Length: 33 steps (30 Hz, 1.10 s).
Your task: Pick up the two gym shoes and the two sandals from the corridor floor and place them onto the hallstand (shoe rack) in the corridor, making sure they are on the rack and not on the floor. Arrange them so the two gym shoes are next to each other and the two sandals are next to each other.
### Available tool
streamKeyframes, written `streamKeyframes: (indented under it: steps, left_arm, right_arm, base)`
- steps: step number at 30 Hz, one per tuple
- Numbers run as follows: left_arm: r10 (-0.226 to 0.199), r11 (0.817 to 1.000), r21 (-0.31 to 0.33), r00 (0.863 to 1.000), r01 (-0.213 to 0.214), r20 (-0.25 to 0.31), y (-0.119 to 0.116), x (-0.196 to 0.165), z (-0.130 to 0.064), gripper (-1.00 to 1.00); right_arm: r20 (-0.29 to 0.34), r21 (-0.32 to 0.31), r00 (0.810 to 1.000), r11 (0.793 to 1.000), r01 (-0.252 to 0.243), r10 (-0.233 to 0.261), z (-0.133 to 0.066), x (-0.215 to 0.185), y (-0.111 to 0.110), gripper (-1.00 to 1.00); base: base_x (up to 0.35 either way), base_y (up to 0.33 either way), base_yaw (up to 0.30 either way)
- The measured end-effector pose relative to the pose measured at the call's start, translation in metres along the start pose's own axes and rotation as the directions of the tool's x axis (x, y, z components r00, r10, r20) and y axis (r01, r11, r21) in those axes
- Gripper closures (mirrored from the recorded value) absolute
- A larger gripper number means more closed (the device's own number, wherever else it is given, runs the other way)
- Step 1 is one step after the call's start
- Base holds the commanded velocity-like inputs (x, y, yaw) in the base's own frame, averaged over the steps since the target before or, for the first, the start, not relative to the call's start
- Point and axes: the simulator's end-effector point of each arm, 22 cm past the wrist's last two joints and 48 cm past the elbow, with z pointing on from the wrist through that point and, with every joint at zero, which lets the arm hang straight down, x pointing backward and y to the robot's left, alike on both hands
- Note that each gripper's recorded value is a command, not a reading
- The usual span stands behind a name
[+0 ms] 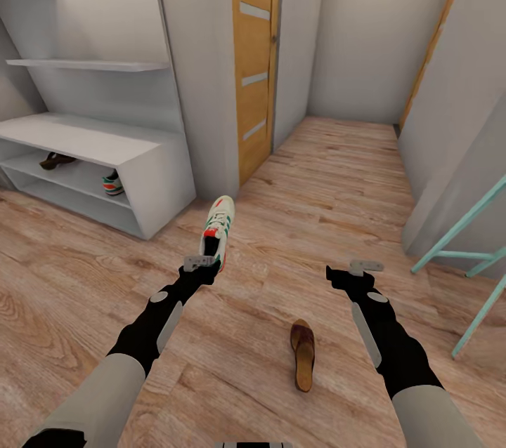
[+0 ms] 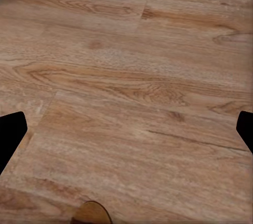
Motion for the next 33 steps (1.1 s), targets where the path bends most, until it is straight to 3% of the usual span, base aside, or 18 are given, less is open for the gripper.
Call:
streamKeyframes:
  steps: [12,24,33]
  left_arm:
    - [-0.001,1.0,0.0,1.0,0.001,-0.001,0.0,0.0,0.0,1.0]
    - [0.001,1.0,0.0,1.0,-0.001,-0.003,0.0,0.002,0.001,1.0]
    - [-0.014,1.0,-0.007,0.999,0.014,-0.051,0.007,0.036,0.01,1.0]
  right_arm:
    - [0.0,0.001,1.0,1.0,0.0,0.0,0.0,0.0,0.0,-1.0]
    - [-0.004,0.0,1.0,1.0,-0.004,0.004,0.001,0.002,0.0,-1.0]
    - [-0.054,0.003,0.999,1.0,0.001,0.0,0.015,0.033,-0.001,-1.0]
  base:
    - [-0.039,0.131,0.0]
    - [-0.005,0.015,0.0]
    - [0.0,0.0,0.0]
